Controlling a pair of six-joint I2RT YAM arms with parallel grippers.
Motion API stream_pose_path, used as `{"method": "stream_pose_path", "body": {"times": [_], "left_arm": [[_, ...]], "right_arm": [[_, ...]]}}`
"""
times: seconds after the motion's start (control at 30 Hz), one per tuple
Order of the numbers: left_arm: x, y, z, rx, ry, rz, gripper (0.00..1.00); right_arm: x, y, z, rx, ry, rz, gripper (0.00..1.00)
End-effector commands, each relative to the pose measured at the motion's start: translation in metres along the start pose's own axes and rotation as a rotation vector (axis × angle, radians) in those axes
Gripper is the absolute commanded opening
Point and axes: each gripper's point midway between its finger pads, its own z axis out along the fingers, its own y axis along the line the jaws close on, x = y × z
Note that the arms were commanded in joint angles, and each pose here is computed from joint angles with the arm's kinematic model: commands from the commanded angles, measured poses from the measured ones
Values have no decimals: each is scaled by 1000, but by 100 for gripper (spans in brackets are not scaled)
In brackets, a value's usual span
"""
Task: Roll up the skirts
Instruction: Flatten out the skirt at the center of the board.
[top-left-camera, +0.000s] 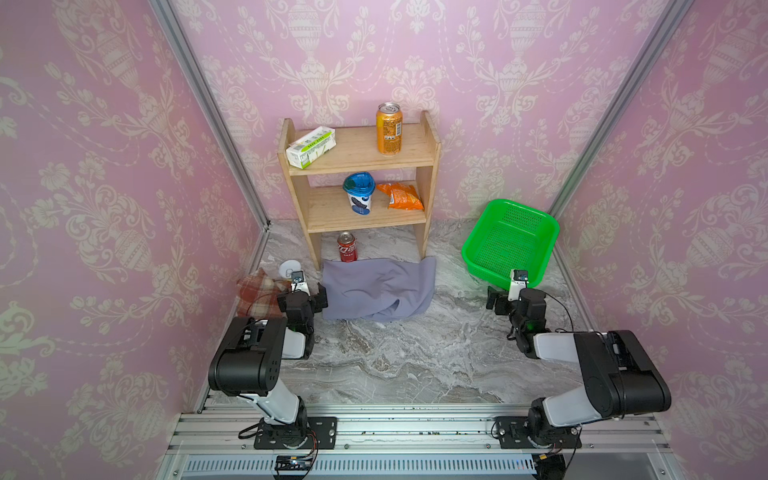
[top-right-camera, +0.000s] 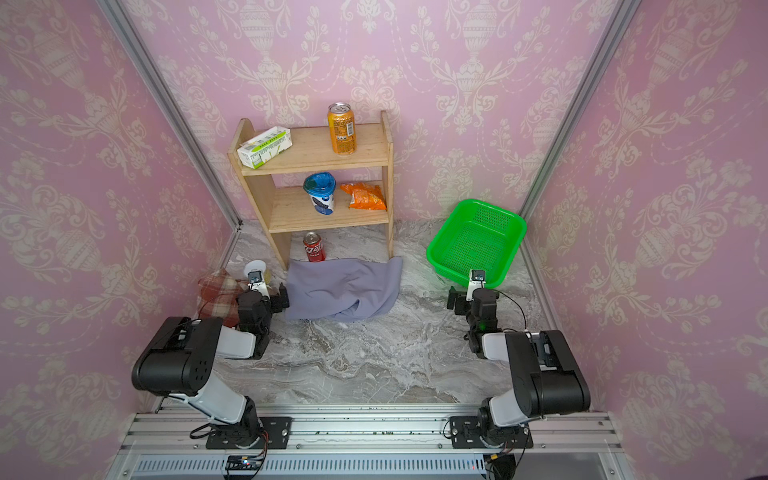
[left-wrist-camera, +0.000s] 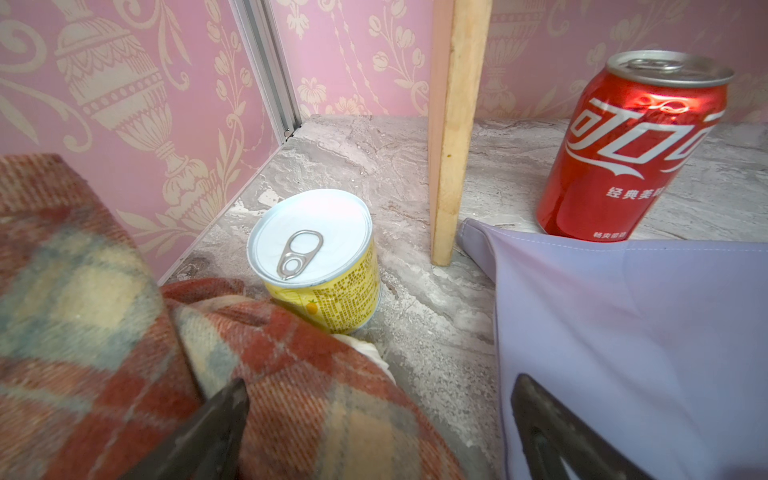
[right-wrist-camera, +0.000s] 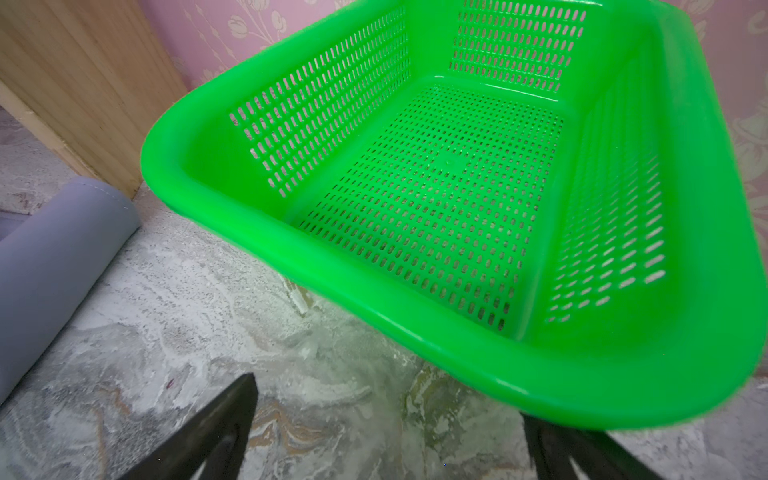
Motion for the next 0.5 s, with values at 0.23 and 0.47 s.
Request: {"method": "stream_pose_path", "body": {"times": [0.23, 0.47], "left_arm": [[1, 4, 0, -9, -2, -18, 98], [-11, 9, -3, -36, 0, -24, 73]], "right_arm": [[-11, 7, 5, -45, -23, -33, 100], [-29, -3, -7, 66, 13, -24, 83]]}}
